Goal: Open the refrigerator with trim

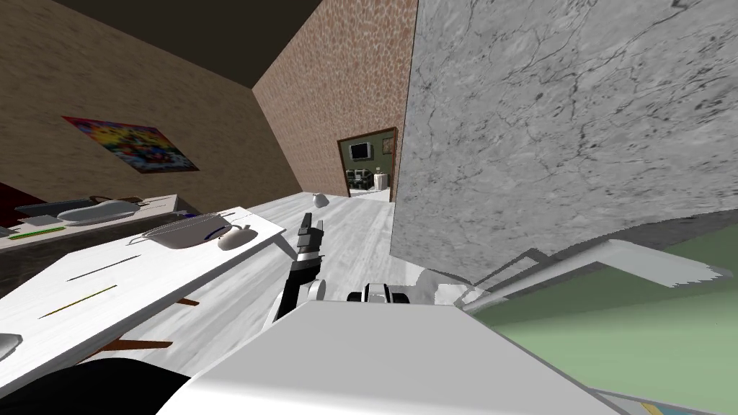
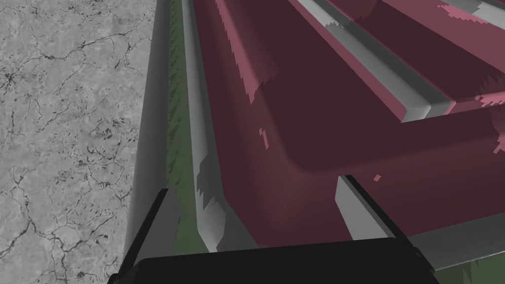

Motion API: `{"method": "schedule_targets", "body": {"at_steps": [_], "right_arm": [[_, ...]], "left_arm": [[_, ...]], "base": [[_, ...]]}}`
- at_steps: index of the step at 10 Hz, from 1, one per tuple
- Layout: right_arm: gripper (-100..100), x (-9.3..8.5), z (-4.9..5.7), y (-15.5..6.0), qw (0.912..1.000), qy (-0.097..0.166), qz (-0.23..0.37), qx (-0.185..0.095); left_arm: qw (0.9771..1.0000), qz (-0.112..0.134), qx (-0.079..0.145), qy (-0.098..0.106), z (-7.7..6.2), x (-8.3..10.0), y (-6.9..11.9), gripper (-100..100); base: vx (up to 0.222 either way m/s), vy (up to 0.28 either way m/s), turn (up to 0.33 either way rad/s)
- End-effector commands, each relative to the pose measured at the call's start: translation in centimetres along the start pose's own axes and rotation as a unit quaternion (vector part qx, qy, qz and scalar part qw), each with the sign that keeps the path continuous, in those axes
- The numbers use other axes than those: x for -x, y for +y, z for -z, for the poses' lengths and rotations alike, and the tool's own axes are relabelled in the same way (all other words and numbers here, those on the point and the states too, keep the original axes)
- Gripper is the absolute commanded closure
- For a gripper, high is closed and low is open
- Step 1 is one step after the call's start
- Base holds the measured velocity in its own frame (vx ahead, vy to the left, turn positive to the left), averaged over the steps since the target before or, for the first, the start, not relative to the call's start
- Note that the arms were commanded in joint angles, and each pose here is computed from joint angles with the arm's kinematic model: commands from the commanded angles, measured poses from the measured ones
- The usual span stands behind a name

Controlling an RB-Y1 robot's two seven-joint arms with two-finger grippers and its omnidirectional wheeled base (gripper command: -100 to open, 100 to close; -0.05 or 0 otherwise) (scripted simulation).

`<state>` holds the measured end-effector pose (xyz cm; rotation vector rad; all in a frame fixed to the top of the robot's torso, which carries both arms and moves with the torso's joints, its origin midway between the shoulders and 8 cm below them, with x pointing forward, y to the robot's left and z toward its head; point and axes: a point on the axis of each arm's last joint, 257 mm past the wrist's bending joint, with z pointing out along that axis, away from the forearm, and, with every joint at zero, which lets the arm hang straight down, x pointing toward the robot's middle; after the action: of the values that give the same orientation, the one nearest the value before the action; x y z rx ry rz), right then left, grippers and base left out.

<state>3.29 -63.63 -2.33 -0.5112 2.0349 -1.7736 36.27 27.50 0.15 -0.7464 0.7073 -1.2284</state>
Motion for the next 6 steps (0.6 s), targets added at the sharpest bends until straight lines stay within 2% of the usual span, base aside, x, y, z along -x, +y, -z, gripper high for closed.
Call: {"method": "schedule_targets", "body": {"at_steps": [1, 2, 3, 4, 6], "right_arm": [[-100, -0.8, 0.2, -0.7, 0.9998, 0.013, 0.016, -0.005], [-100, -0.9, 0.1, -0.4, 0.9999, 0.013, 0.009, -0.003], [-100, 0.1, -1.4, 1.9, 0.9996, -0.008, -0.022, 0.013], [-100, 0.9, -2.2, 3.2, 0.9987, -0.019, -0.04, 0.024], [-100, 0.6, -3.7, 5.6, 0.997, -0.019, -0.063, 0.041]], "left_arm": [[1.0, 0.0, 0.0, 0.0, 0.0, 0.0, 0.0, 0], [1.0, 0.0, 0.0, 0.0, 0.0, 0.0, 0.0, 0], [1.0, 0.0, 0.0, 0.0, 0.0, 0.0, 0.0, 0], [1.0, 0.0, 0.0, 0.0, 0.0, 0.0, 0.0, 0], [1.0, 0.0, 0.0, 0.0, 0.0, 0.0, 0.0, 0]], "base": [[0.252, 0.087, 0.025], [0.108, 0.036, -0.002], [-0.101, 0.092, 0.15], [-0.141, 0.106, 0.106], [-0.059, 0.047, -0.016]]}}
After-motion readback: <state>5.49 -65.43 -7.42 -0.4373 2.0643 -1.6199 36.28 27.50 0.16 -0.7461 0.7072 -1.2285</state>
